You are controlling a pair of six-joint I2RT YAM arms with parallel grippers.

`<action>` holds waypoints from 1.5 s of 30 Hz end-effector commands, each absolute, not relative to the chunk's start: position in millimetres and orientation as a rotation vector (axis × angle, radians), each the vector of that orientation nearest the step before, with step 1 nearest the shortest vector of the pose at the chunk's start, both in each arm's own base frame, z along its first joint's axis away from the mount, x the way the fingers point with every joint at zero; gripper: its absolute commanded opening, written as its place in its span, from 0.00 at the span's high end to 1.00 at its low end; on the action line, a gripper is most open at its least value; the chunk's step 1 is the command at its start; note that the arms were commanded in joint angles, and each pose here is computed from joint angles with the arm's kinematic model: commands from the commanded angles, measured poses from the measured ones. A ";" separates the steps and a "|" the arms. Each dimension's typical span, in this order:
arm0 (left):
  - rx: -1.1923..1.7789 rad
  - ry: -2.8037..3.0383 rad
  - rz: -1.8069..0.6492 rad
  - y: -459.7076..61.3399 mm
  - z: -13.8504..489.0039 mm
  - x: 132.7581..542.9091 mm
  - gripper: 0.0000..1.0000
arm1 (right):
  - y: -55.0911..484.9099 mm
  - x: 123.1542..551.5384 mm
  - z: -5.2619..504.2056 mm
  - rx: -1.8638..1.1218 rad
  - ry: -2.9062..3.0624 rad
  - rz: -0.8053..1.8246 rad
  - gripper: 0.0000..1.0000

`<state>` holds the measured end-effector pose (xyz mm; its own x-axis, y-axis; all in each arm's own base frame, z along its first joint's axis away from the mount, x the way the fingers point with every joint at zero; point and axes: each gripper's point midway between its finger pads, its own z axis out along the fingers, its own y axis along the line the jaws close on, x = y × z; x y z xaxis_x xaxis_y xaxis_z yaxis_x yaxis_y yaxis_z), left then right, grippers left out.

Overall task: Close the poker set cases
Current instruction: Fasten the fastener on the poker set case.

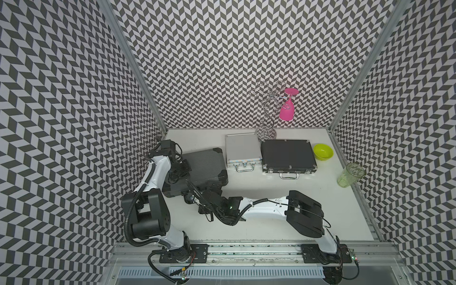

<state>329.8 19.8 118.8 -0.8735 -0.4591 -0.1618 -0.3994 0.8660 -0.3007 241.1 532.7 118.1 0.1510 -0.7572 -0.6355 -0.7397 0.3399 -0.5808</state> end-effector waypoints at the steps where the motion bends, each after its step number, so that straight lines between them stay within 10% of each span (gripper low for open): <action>1: -0.724 2.845 -0.298 36.0 106.6 313.7 1.00 | 541.0 257.0 150.9 -1.301 1.496 -0.068 0.00; 45: -0.999 2.649 -0.246 81.2 117.6 323.9 1.00 | 570.4 283.5 57.9 -1.687 1.563 -0.062 0.00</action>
<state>328.8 57.1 119.9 -0.7706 -0.6037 -0.2041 -0.5334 0.7863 -0.3119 289.6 574.8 93.5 0.2419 -0.8210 -0.5172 -0.7736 0.1586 -0.6135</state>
